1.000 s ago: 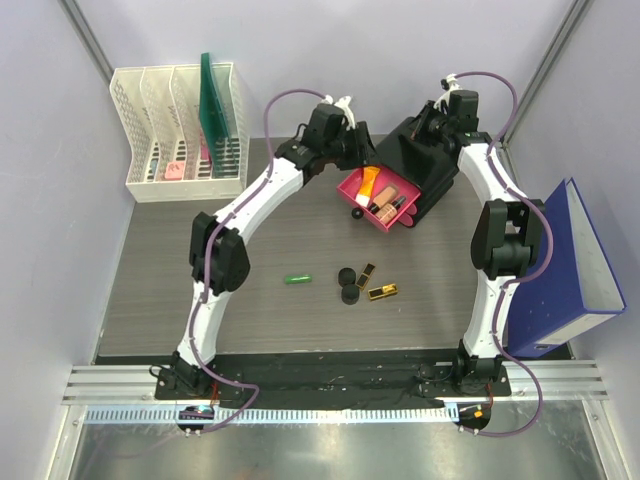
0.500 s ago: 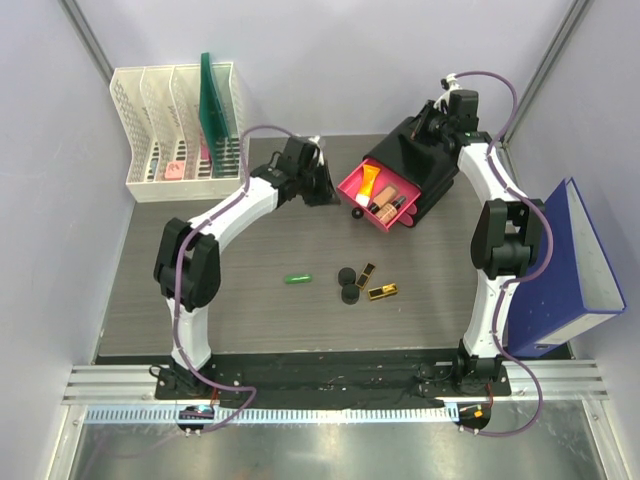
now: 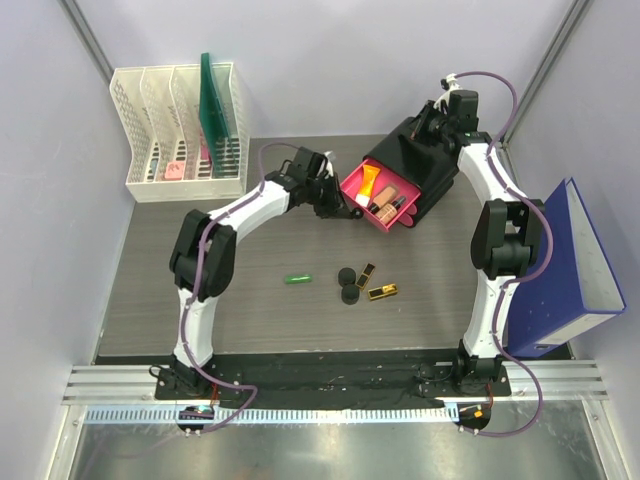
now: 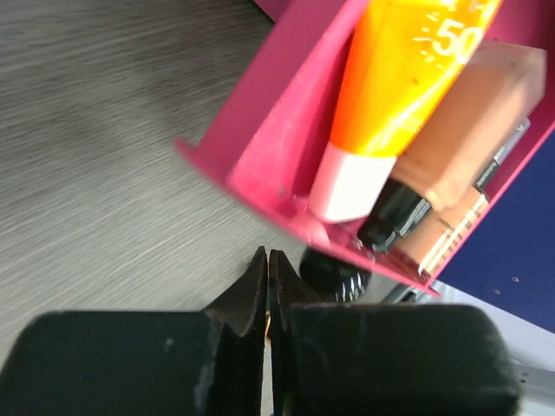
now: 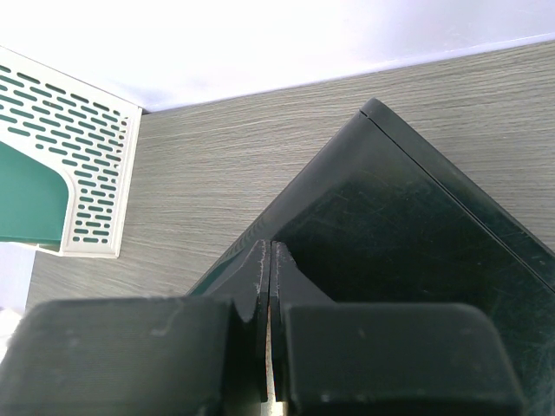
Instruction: Organize the makeup
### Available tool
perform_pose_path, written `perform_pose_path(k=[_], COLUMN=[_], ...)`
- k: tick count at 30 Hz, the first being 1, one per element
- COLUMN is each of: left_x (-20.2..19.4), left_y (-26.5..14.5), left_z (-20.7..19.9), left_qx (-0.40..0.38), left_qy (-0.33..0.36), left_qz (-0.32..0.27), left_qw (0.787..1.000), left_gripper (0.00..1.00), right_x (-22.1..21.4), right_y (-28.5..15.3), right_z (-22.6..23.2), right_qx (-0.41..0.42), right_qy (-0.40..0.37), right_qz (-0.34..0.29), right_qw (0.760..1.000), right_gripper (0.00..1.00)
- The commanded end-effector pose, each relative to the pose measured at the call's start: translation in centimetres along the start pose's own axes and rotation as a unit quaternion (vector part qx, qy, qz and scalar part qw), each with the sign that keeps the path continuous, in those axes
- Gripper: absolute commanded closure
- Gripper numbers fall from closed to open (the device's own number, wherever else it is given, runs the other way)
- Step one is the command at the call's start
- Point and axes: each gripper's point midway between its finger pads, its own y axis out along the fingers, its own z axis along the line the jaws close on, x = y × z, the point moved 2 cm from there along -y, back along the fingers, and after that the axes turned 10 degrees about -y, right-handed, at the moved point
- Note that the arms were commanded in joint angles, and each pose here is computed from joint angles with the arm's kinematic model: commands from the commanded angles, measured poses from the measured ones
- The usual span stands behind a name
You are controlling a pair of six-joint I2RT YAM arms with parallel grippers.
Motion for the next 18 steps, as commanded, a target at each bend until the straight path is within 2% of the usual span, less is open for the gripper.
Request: perform_pose_path(k=[1,18], left_x=[-0.4,1.8], left_y=[1.5,0.5], left_z=[-2.6,-8.9], left_qx=[-0.061,-0.169], left_qy=[-0.008,-0.005], left_qz=[0.036,0.005], left_qw=[0.997,0.986], left_gripper=[1.0,1.0], right_x=[-16.1,-16.3], right_y=[-0.3,-0.4], right_z=[-5.8,-6.1], right_qx=[-0.099,-0.101], right_qy=[0.073,0.077], right_qz=[0.251,0.253], right_qw=[0.96,0.959], right_gripper=[0.99,0.99])
